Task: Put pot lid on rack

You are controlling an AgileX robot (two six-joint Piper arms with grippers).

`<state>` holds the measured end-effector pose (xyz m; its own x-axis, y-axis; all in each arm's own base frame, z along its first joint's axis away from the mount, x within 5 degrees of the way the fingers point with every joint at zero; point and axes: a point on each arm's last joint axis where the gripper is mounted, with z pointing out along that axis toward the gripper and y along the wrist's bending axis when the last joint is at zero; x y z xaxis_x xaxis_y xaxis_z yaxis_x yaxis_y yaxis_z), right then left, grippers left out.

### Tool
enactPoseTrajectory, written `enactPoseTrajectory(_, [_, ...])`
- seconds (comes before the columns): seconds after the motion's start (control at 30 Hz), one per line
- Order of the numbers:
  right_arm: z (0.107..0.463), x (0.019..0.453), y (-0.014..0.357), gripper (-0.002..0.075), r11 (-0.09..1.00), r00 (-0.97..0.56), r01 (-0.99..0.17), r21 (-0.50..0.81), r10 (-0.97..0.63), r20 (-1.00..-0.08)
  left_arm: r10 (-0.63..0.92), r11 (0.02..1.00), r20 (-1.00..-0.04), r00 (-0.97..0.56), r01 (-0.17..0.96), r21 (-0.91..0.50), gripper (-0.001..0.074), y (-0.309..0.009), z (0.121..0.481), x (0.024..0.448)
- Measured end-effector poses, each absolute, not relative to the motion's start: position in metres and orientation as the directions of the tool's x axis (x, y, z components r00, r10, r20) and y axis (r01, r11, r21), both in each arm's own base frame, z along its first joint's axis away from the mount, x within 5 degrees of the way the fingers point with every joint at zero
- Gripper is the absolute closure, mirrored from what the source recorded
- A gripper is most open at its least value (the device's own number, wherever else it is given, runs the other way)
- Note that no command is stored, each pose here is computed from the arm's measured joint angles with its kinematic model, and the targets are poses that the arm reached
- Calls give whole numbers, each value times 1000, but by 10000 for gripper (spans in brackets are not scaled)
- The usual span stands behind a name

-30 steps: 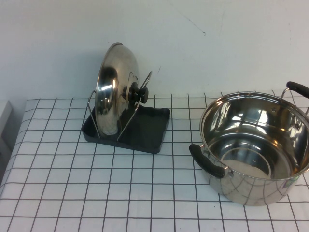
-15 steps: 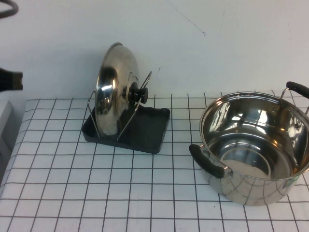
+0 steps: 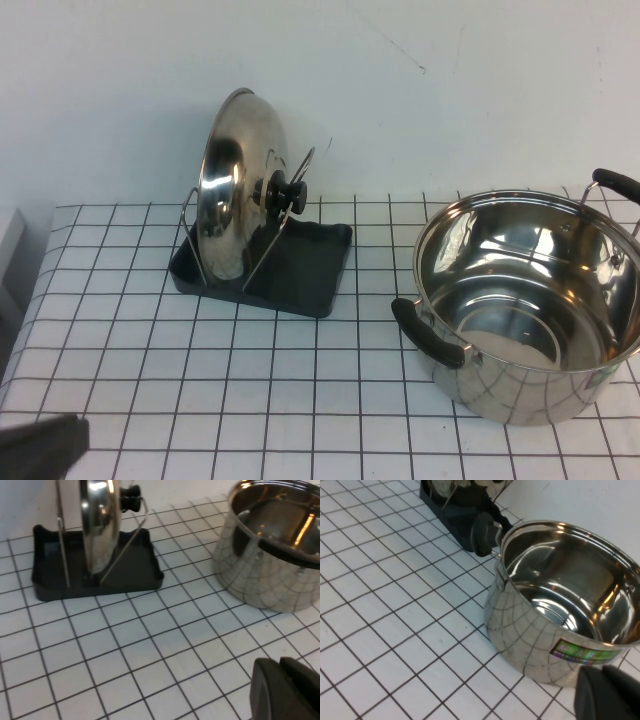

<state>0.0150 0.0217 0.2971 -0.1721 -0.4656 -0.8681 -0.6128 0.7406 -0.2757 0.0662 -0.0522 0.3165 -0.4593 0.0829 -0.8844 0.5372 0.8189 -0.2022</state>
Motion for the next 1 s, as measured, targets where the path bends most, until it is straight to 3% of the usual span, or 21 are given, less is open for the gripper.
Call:
enactPoseTrajectory(0.27, [281,16,23,727,743,-157,-610,-276,-454,-877,48,776,-929,-366,599,-196,736,-51,299,39])
enactPoseTrajectory(0.8, [276,14,23,727,730,-192,-630,-263,-475,-859,41,774,-935,-351,603,-193,736,-51,300,37])
enactPoseTrajectory(0.87, [276,14,23,727,730,-192,-630,-263,-475,-859,77,792,-945,-317,596,-136,736,-48,299,40])
enactPoseTrajectory(1.0, [276,14,23,727,730,-192,-631,-263,-475,-859,251,842,-947,-203,528,109,736,-36,293,47])
